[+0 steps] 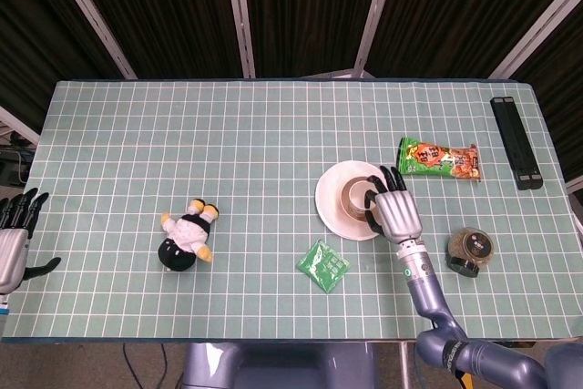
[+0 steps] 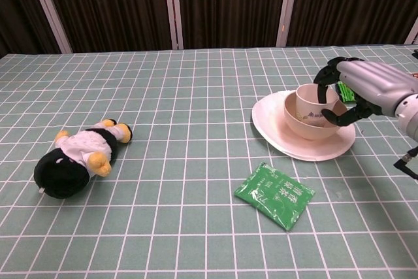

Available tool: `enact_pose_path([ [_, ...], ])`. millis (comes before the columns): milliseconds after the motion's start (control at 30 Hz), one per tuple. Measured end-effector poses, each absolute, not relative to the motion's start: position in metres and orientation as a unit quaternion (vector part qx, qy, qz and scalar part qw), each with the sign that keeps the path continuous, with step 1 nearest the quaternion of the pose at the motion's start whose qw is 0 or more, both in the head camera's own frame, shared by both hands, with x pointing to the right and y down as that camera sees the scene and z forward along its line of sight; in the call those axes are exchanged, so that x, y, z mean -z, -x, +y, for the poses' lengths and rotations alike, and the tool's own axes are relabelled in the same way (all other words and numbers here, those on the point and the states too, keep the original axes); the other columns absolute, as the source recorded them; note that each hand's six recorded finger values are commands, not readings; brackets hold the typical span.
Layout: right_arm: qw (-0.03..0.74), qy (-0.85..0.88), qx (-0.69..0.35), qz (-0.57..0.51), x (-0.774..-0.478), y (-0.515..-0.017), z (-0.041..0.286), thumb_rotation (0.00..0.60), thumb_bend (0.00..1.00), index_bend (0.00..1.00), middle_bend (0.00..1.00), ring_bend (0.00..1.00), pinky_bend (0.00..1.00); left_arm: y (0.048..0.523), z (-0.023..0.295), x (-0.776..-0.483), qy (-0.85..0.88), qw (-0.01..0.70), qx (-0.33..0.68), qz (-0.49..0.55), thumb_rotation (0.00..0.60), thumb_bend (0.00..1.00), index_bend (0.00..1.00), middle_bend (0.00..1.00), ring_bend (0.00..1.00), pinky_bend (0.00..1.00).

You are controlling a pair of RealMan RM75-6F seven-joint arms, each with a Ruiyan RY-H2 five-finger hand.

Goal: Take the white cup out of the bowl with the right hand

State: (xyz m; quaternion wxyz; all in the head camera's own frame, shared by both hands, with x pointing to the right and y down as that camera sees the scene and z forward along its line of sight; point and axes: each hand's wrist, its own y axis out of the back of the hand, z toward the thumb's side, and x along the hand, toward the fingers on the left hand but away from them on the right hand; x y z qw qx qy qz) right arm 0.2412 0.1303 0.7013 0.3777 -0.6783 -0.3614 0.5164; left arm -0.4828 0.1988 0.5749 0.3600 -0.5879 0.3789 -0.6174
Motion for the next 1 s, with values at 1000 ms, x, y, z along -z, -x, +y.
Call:
enact_pose_path([
  [1000,0.388,0.592,-0.584,-0.397,-0.669,-0.352,0.135,0.6,0.43,0.61,0.21,0.0,0.0,0.479,0.199,-0.576,0.587,0.364,0.618,0.375,0.6,0.0,0.0,0.0,0.0,0.0],
])
